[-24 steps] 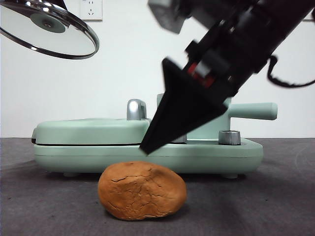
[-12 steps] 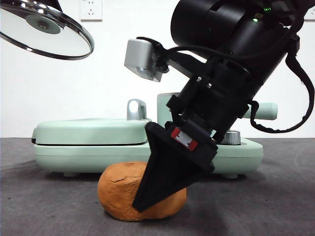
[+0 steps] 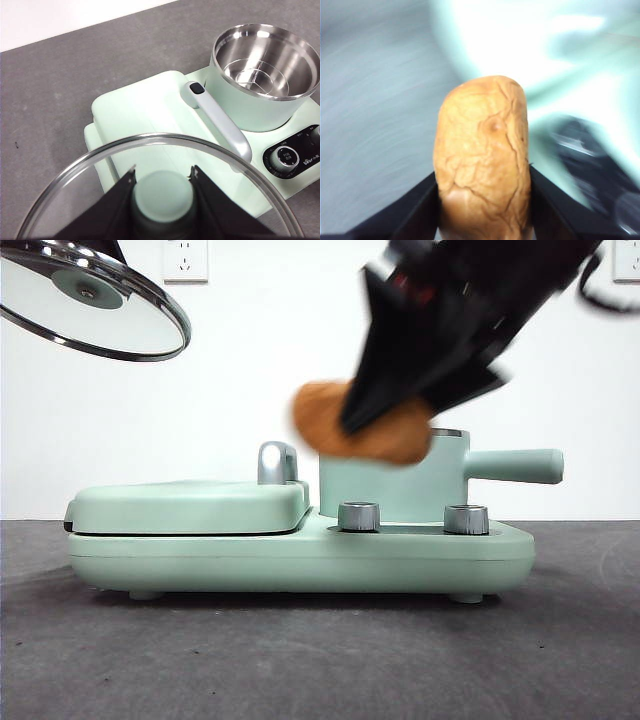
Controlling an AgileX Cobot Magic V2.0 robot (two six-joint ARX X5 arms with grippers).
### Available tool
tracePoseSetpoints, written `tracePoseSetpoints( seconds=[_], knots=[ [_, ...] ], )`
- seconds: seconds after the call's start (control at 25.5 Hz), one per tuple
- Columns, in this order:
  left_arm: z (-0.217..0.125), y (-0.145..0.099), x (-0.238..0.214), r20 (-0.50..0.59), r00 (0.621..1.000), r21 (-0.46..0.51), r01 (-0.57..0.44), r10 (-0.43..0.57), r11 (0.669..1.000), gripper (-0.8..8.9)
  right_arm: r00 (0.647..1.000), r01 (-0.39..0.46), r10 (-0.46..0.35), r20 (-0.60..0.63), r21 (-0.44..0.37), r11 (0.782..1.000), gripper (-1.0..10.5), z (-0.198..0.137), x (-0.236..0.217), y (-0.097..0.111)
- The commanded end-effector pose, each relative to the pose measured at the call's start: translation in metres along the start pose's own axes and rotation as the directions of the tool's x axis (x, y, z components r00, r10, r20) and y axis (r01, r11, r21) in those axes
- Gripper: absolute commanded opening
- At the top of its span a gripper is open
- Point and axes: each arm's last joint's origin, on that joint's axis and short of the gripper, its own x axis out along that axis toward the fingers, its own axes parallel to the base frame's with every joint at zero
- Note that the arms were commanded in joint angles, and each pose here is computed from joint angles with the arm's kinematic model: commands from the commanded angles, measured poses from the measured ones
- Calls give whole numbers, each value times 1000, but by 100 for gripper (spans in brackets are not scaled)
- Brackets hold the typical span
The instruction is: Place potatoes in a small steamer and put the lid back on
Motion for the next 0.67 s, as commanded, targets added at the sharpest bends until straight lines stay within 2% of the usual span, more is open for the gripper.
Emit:
tracePoseSetpoints(
  seconds=[0.04, 0.12, 0.35, 0.67],
  knots=[
    [7, 0, -2, 40, 999, 8, -1, 0, 1000, 9, 997, 73, -68, -28, 221, 973, 182, 16, -19, -13],
    [7, 0, -2, 41, 999, 8, -1, 0, 1000, 10, 993, 119, -111, -47, 259, 959, 182, 30, -33, -28],
    [7, 0, -2, 41, 999, 8, 0, 0, 1000, 9, 980, 194, -195, -23, 273, 942, 182, 64, -38, -64],
    [7, 0, -2, 41, 999, 3, -1, 0, 1000, 10, 980, 201, -193, -54, 287, 937, 182, 93, 1, -114]
  ],
)
